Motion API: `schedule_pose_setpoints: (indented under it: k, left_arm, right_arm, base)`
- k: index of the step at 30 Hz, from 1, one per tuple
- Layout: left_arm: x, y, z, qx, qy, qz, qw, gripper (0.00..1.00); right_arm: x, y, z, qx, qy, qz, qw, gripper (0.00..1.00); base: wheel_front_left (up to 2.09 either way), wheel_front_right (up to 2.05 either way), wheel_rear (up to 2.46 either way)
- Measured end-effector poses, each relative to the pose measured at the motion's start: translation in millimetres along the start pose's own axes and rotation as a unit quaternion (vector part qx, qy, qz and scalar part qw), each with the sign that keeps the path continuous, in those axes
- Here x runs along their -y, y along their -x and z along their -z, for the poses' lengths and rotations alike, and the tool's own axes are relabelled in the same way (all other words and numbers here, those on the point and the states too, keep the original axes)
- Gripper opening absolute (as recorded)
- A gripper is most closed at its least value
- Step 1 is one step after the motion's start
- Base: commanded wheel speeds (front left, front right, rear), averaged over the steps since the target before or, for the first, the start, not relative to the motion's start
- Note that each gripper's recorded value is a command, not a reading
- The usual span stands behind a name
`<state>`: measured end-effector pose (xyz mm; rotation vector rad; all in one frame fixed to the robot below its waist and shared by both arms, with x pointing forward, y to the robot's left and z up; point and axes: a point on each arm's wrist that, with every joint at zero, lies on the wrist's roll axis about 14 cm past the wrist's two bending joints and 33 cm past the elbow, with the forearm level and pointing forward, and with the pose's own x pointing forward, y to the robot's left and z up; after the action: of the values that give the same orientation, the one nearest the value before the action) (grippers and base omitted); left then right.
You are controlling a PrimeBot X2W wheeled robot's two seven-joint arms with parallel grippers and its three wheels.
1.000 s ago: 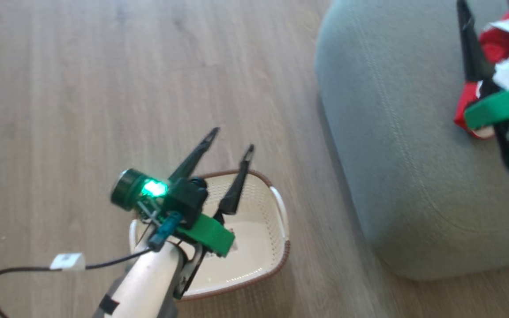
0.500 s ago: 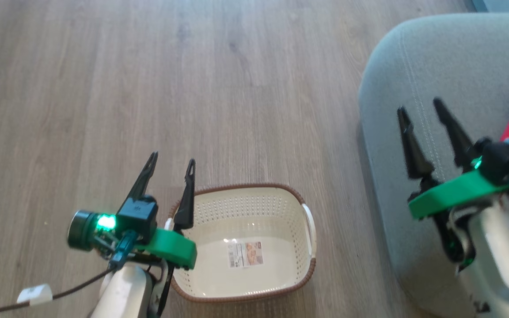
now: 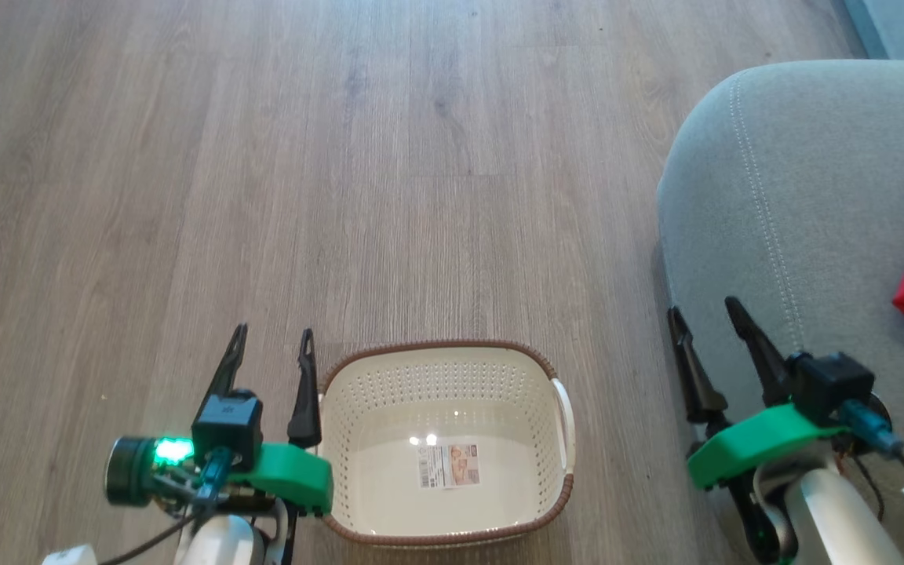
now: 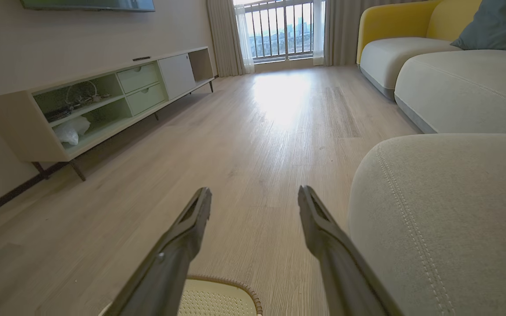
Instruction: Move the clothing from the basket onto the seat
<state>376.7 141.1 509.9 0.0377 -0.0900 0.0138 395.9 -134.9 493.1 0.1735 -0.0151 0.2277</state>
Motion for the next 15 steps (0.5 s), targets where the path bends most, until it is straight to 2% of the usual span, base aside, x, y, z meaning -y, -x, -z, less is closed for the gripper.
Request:
schedule_pose_setpoints:
  k: [15]
  left_arm:
    - [1.4,4.0,8.6,-0.016,0.013,-0.007,1.000,1.00]
  right_arm:
    - [-9.0,-0.9,7.6,-0.009,0.008,-0.009,1.000,1.00]
  base:
    - [0.00,0.00,0.00]
